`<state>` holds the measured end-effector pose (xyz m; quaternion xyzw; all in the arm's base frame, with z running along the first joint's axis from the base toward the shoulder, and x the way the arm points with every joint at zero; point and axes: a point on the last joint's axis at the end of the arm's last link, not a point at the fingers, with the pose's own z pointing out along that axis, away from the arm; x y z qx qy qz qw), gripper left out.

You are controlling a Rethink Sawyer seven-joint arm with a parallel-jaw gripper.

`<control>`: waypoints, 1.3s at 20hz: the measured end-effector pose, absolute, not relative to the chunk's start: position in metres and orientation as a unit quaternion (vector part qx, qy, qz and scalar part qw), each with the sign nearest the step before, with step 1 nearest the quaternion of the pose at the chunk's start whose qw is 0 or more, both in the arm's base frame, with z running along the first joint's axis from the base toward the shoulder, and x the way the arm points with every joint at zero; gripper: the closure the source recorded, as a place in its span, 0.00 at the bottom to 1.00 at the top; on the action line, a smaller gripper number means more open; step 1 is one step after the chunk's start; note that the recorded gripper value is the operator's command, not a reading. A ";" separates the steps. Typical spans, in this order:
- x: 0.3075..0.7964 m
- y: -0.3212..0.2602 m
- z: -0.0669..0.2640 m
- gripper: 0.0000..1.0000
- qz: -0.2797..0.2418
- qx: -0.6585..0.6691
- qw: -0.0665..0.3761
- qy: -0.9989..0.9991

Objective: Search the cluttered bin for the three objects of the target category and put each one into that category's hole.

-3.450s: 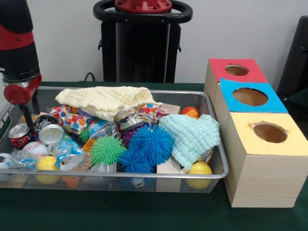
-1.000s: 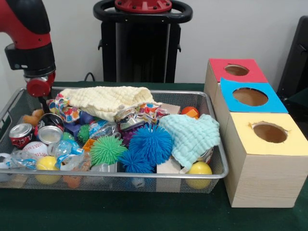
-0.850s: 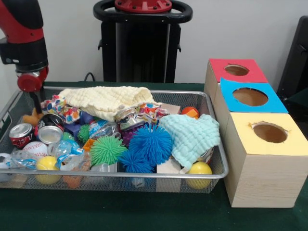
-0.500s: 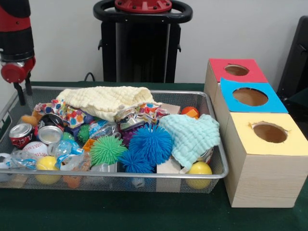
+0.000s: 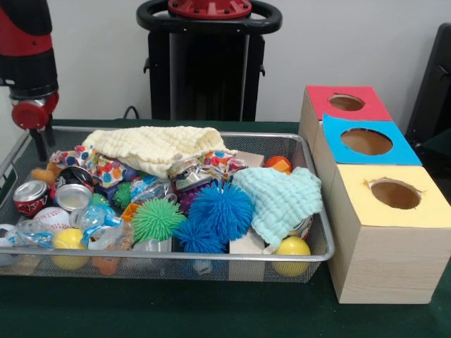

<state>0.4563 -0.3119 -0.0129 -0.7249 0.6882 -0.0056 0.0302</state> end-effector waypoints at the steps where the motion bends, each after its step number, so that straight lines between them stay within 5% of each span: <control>1: 0.456 -0.309 -0.016 0.00 -0.005 -0.727 0.031 0.686; 12: 0.469 -0.266 -0.046 0.00 -0.016 -0.747 0.080 0.659; 26: 0.467 -0.267 -0.047 0.00 -0.016 -0.746 0.080 0.661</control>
